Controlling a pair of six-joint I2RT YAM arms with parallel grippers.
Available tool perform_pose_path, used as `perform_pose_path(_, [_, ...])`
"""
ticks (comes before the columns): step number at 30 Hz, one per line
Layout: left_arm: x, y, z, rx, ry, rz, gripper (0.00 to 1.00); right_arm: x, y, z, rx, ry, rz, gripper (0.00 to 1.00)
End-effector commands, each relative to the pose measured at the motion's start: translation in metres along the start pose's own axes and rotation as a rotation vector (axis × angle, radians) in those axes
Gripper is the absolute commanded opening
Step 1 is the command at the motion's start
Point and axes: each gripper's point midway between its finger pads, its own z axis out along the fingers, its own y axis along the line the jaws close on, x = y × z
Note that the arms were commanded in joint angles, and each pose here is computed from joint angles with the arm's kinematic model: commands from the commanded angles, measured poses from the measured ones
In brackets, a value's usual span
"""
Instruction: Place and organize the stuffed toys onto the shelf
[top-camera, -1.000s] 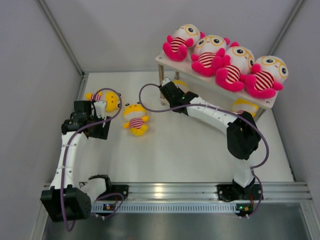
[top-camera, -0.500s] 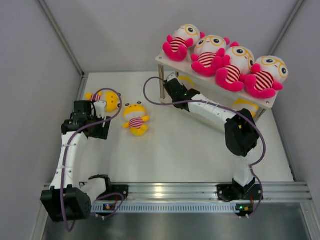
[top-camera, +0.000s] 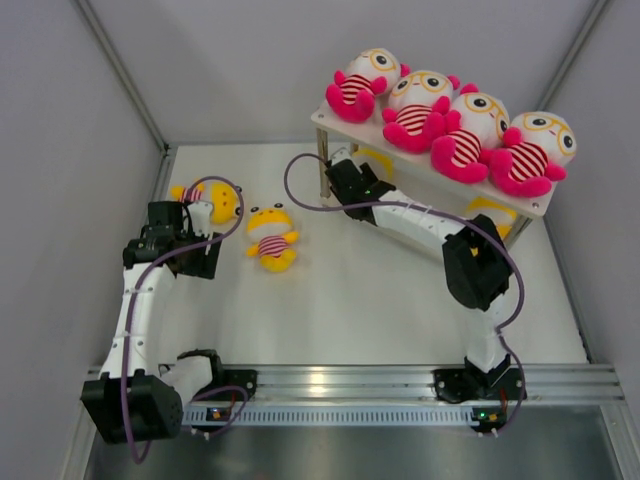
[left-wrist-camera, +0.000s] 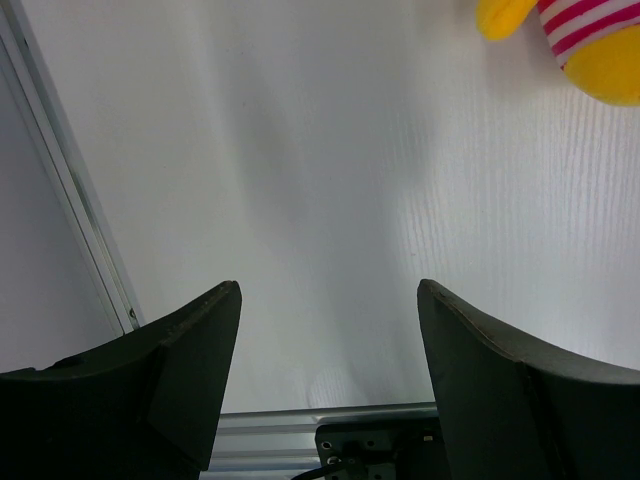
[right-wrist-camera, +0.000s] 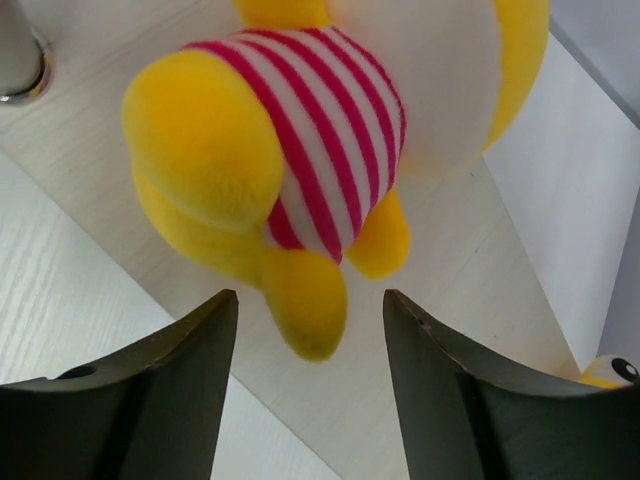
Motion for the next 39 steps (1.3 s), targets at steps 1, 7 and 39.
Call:
perform_pose_path(1, [-0.015,0.004,-0.005,-0.004,-0.049,0.013,0.77,-0.038,-0.012,-0.044,-0.021,-0.150,0.060,0.61])
perform_pose_path(7, [-0.014,0.003,-0.005,-0.002,-0.049,0.012,0.77,-0.067,-0.015,-0.117,-0.052,-0.364,-0.024,0.82])
perform_pose_path(39, [0.030,0.036,0.007,-0.176,0.067,-0.045,0.80,-0.041,0.250,-0.093,-1.066,-0.530,-0.444,0.45])
